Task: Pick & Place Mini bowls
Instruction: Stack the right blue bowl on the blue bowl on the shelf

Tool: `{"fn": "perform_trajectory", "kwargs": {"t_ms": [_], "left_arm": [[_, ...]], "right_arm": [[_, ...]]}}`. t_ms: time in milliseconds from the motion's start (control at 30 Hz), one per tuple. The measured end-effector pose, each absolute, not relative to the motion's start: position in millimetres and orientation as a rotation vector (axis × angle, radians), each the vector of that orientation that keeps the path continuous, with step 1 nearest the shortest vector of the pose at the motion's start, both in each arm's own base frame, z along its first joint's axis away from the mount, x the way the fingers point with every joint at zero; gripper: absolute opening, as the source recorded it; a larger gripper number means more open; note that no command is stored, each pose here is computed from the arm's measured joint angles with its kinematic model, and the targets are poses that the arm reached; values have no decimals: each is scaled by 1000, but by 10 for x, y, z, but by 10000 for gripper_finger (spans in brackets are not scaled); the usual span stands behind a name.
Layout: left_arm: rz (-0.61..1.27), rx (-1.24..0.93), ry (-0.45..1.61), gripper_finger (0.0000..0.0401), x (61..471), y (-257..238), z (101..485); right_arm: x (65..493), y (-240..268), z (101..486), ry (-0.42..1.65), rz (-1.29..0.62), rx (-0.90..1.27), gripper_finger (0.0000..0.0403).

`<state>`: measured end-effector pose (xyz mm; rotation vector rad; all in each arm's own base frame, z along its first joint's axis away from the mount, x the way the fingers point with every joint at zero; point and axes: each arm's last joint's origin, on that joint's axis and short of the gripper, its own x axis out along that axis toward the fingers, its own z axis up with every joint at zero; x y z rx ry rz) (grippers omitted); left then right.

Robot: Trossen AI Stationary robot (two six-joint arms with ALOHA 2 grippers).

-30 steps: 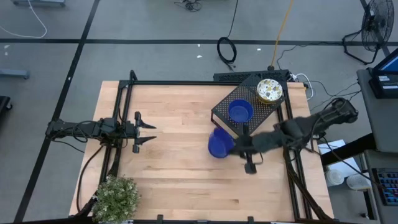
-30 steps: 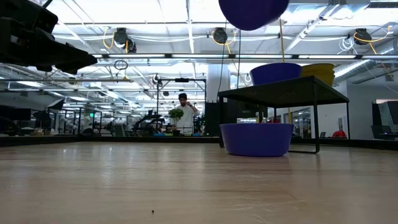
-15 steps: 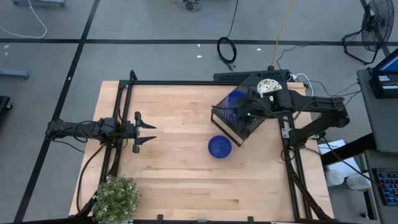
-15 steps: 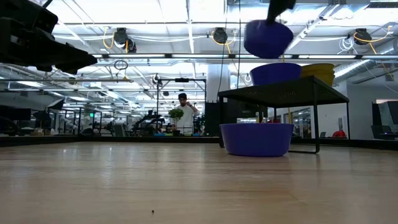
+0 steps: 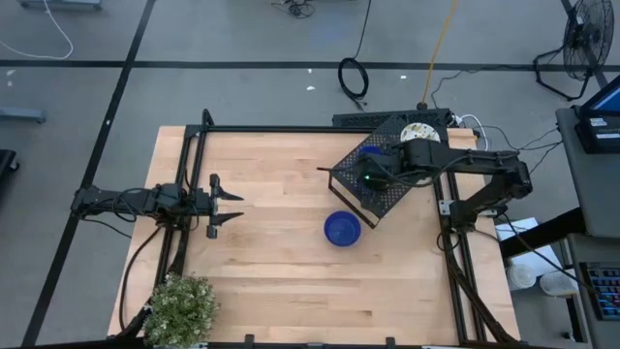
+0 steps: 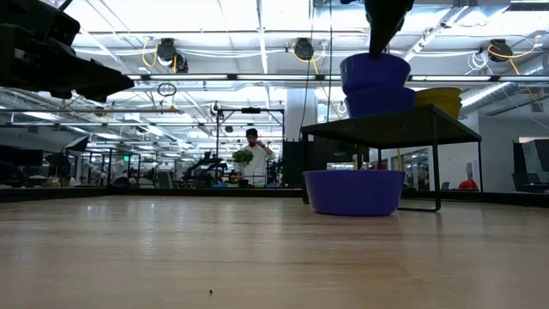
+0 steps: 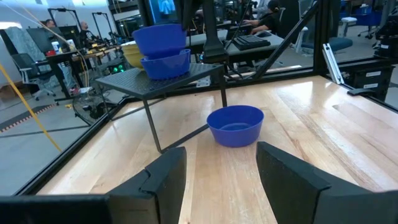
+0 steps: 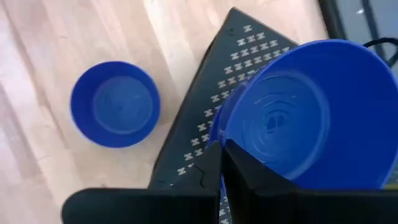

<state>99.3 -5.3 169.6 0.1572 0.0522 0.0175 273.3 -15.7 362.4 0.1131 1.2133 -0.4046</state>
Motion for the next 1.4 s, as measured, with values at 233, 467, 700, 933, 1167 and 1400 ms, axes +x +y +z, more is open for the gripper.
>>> {"fn": "perform_trajectory", "kwargs": {"t_ms": [233, 467, 700, 933, 1167, 1400], "left_arm": [[18, 158, 52, 198, 993, -52, 1696], [18, 157, 53, 198, 993, -52, 1696], [17, 158, 52, 198, 993, -53, 1696], [18, 158, 52, 198, 993, -53, 1696], [17, 157, 52, 198, 993, -53, 1696], [18, 157, 52, 198, 993, -53, 1697]], "right_arm": [[2734, -156, 3592, 1244, -419, 130, 0], [2716, -155, 3587, 1256, -444, 157, 0], [2716, -156, 3587, 1256, -446, 156, 1], [2716, -156, 3587, 1252, -458, 171, 27], [2716, -156, 3587, 1252, -456, 167, 60], [2728, -168, 3594, 1237, -466, 113, 61]]}}
